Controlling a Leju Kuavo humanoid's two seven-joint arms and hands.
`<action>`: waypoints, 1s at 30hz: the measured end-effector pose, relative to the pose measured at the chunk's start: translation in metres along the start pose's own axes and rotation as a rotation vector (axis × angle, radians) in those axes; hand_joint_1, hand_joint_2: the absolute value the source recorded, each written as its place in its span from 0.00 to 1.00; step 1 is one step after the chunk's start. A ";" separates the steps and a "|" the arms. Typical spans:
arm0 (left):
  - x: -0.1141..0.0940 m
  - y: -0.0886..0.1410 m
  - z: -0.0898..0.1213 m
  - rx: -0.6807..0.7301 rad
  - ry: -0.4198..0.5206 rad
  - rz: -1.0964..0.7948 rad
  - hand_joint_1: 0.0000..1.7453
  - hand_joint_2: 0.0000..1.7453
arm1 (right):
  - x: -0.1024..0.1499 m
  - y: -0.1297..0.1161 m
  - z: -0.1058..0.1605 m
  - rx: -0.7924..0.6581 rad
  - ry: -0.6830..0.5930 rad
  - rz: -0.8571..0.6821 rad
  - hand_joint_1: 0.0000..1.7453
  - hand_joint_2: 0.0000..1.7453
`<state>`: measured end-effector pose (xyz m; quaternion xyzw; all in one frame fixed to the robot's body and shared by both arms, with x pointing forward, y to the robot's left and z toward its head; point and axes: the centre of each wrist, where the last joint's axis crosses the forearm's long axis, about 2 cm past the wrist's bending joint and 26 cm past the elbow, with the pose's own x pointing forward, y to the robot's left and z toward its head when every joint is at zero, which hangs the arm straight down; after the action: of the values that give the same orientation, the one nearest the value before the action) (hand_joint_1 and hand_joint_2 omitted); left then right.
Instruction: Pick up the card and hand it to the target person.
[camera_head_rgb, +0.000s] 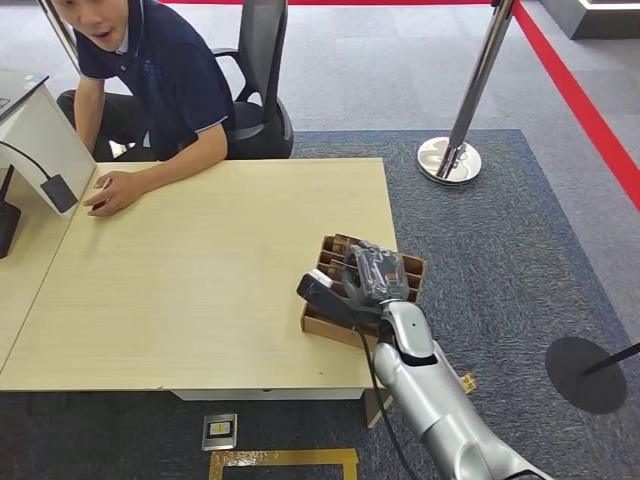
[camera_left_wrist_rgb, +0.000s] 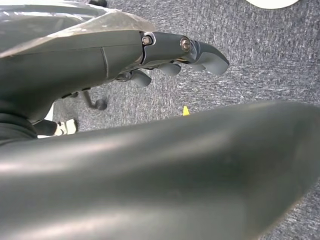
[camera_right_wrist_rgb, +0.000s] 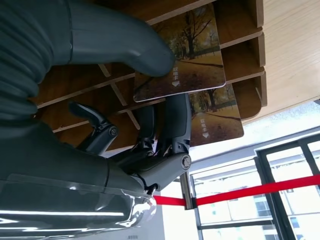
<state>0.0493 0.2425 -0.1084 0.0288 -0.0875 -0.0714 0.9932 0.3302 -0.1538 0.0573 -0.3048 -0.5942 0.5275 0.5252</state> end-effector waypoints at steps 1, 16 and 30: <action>0.000 0.000 0.000 0.000 0.000 0.001 0.00 0.00 | 0.000 0.000 0.000 0.000 -0.005 0.000 1.00 1.00; 0.000 0.000 0.000 0.001 0.000 0.018 0.00 0.00 | 0.027 -0.027 -0.001 -0.073 -0.155 -0.025 1.00 1.00; 0.000 0.000 0.000 0.005 0.002 0.039 0.00 0.00 | 0.064 -0.076 -0.006 -0.177 -0.348 -0.053 1.00 1.00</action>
<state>0.0491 0.2426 -0.1084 0.0297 -0.0873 -0.0517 0.9944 0.3338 -0.1128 0.1475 -0.2384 -0.7280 0.5040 0.3991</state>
